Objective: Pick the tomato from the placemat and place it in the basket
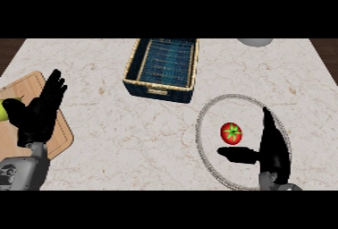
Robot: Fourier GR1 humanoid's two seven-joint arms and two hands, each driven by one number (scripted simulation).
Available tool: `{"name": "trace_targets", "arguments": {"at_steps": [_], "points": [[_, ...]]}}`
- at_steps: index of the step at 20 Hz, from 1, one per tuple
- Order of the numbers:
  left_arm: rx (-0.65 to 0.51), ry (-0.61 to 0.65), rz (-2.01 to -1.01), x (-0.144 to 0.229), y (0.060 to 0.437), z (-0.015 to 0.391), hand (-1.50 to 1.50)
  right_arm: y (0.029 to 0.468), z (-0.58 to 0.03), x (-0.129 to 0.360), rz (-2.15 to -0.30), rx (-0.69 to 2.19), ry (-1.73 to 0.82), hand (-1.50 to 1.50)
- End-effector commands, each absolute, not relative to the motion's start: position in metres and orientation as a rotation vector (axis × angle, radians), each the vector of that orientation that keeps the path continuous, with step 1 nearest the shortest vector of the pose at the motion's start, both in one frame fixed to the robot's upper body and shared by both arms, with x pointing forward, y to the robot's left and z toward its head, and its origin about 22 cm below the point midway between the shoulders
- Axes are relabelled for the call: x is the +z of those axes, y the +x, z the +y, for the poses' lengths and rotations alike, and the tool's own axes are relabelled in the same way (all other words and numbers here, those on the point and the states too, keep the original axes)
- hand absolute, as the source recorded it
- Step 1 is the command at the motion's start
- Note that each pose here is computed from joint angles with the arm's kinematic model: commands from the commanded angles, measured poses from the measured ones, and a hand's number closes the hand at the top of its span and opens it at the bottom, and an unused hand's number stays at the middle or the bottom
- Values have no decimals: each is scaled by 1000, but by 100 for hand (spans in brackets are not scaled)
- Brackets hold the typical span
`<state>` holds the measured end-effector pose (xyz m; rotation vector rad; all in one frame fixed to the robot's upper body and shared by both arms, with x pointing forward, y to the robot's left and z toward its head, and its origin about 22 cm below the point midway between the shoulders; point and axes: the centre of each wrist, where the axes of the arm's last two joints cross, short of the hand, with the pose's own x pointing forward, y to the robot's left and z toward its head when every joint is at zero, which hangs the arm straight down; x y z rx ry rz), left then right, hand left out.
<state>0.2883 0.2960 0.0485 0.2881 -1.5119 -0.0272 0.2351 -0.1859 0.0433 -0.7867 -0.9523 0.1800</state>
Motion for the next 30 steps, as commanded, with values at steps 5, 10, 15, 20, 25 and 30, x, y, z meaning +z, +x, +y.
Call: {"name": "trace_targets", "arguments": {"at_steps": [5, 10, 15, 20, 25, 30], "points": [[-11, 296, -1530, 52, 291, 302, 0, 243, -199, 20, -871, 199, -812, -150], [-18, 304, -1527, 58, 294, 296, 0, 267, -184, 5, -883, 219, -794, -150], [-16, 298, -1502, 47, 285, 296, 0, 236, -172, -4, -854, 234, -797, -150], [-21, 291, -1501, 46, 295, 286, 0, 258, -175, -8, -847, 216, -776, -150], [-28, 308, -1522, 36, 281, 290, 0, 268, -183, -6, -851, 302, -701, -150], [-37, 283, -1512, 55, 297, 285, 0, 255, -177, -26, -866, 445, -684, 150]]}}
